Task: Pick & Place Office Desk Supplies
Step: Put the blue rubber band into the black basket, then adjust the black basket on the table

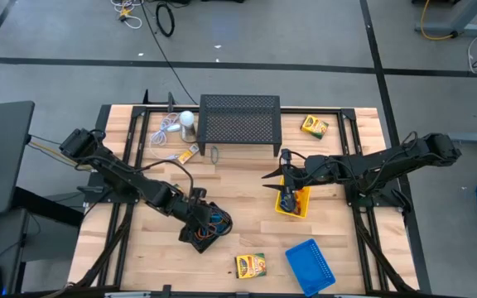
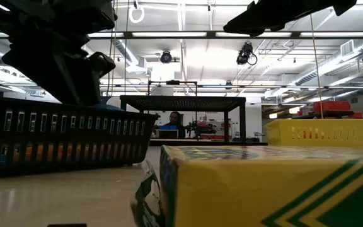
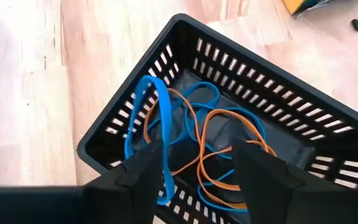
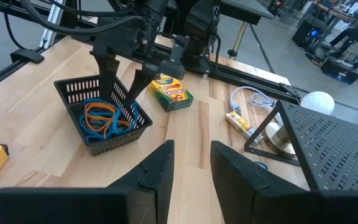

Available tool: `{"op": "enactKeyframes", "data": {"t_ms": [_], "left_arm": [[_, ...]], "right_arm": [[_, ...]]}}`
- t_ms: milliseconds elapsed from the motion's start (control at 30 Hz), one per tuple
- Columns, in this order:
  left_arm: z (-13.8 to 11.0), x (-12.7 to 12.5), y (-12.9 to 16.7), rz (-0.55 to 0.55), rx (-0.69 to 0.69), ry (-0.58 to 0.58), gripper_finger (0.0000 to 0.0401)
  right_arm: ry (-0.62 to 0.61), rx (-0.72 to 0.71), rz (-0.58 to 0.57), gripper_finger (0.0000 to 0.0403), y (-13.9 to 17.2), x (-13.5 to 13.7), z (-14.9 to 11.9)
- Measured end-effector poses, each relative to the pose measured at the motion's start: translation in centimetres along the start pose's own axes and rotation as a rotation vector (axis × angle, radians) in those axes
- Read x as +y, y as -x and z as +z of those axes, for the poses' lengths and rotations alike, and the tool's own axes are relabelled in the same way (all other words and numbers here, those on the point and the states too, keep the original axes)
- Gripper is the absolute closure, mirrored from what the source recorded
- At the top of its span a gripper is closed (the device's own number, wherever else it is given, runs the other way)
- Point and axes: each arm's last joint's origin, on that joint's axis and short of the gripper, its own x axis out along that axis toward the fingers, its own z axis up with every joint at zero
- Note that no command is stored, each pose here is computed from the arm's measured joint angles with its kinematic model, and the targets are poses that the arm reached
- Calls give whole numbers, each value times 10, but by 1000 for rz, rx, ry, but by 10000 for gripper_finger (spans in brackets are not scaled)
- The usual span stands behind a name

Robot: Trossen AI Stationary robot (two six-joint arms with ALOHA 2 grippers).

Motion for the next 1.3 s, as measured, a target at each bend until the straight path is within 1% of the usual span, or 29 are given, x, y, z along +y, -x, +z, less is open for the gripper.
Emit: {"op": "enactKeyframes", "data": {"t_ms": [100,233,333,433,533,700,867,967,1133,1300], "left_arm": [[-1,-1,0,-44,14,2,200],[-1,-5,1,-61,15,-13,200],[-2,-9,2,0,-4,-41,200],[-3,-15,5,93,-29,-79,200],[-4,-18,6,131,-41,-105,200],[-6,-19,6,138,-34,-65,200],[-16,-11,7,241,53,-7,201],[-18,-10,7,286,67,0,216],[-19,-10,8,295,69,0,256],[-22,-6,8,320,103,27,304]], "right_arm": [[0,0,0,291,0,0,0],[0,0,0,291,0,0,0],[0,0,0,291,0,0,0],[0,0,0,291,0,0,0],[0,0,0,291,0,0,0],[0,0,-1,291,0,0,0],[0,0,0,291,0,0,0],[0,0,0,291,0,0,0],[0,0,-1,291,0,0,0],[0,0,-1,291,0,0,0]]}}
